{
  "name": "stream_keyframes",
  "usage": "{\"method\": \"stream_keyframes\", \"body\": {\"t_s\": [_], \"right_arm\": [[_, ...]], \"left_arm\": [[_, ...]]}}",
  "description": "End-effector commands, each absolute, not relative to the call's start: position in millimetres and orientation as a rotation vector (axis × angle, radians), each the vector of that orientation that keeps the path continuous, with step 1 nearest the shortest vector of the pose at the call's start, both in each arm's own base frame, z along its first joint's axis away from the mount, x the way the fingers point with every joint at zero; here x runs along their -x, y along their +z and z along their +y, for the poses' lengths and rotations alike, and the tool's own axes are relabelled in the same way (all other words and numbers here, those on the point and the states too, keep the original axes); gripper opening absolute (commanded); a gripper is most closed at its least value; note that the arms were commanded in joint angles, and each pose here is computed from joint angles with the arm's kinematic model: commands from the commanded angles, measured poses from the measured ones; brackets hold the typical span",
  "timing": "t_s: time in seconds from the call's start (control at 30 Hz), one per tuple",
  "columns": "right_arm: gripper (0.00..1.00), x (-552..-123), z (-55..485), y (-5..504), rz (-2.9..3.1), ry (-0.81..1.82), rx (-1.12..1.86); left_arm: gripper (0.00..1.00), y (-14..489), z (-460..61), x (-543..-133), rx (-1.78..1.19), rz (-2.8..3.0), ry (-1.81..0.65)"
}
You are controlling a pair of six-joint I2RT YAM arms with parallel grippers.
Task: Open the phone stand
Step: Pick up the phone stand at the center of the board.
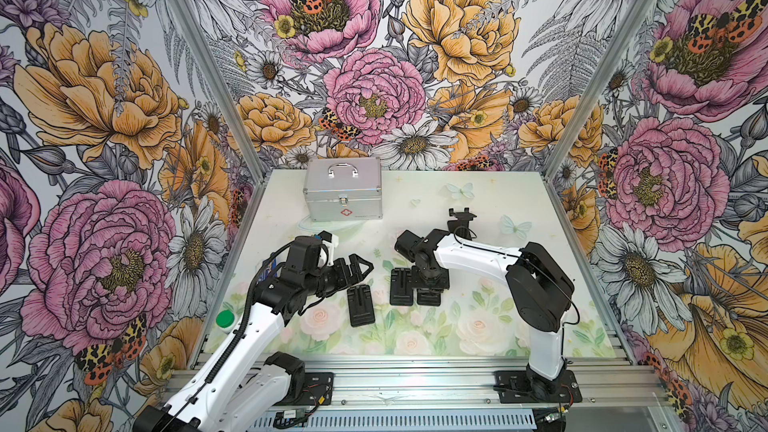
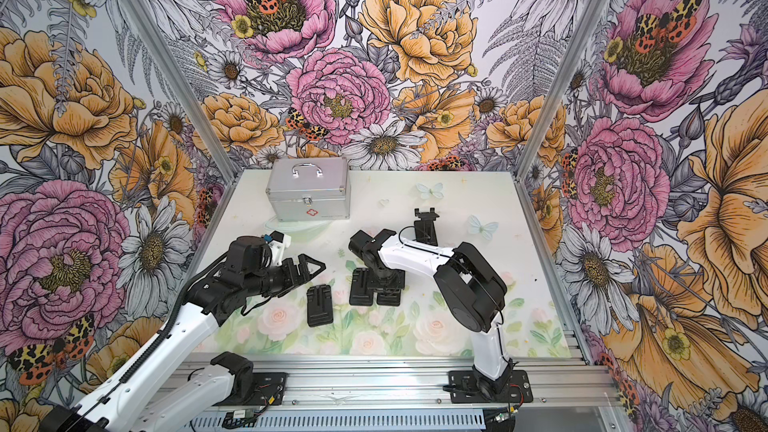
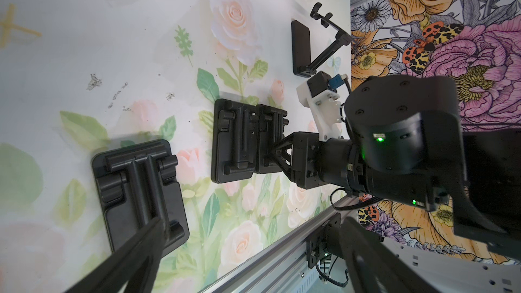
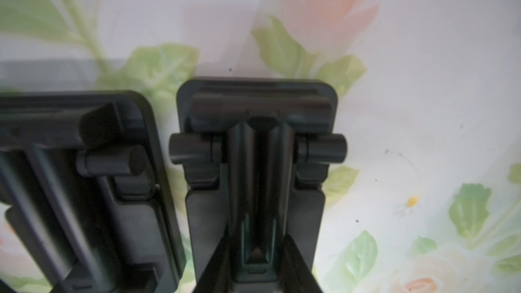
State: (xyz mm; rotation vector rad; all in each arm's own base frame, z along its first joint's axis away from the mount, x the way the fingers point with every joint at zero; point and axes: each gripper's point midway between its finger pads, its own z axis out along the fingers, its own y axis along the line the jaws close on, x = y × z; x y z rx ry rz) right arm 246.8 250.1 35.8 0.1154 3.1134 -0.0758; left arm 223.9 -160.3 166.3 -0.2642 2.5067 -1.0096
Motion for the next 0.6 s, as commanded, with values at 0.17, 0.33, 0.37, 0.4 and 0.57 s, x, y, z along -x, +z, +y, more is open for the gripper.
{"method": "stream_keyframes", "body": {"t_s": [0.17,0.33,0.37,0.4,0.57], "right_arm": [[0.25,-245.2,247.7,21.0,3.129,-0.065,-0.14],[0.15,-244.6,245.4,18.6,3.135,-0.076,-0.138],[0.05,-245.0,245.7,19.8,3.131,-0.075,-0.135],[0.0,-245.2,245.1,20.5,3.131,-0.073,-0.138],[0.0,-249.3,248.6,36.6,3.105,-0.012,-0.13]], "left_arm": [[0.99,166.6,-160.2,-221.2,0.263,2.5,-1.005],[0.99,168.0,-160.3,-221.9,0.261,2.497,-1.006],[0.99,168.7,-160.4,-222.2,0.26,2.495,-1.006],[0.99,169.0,-160.6,-222.4,0.259,2.495,-1.006],[0.99,176.4,-162.0,-226.2,0.249,2.481,-1.009]]}}
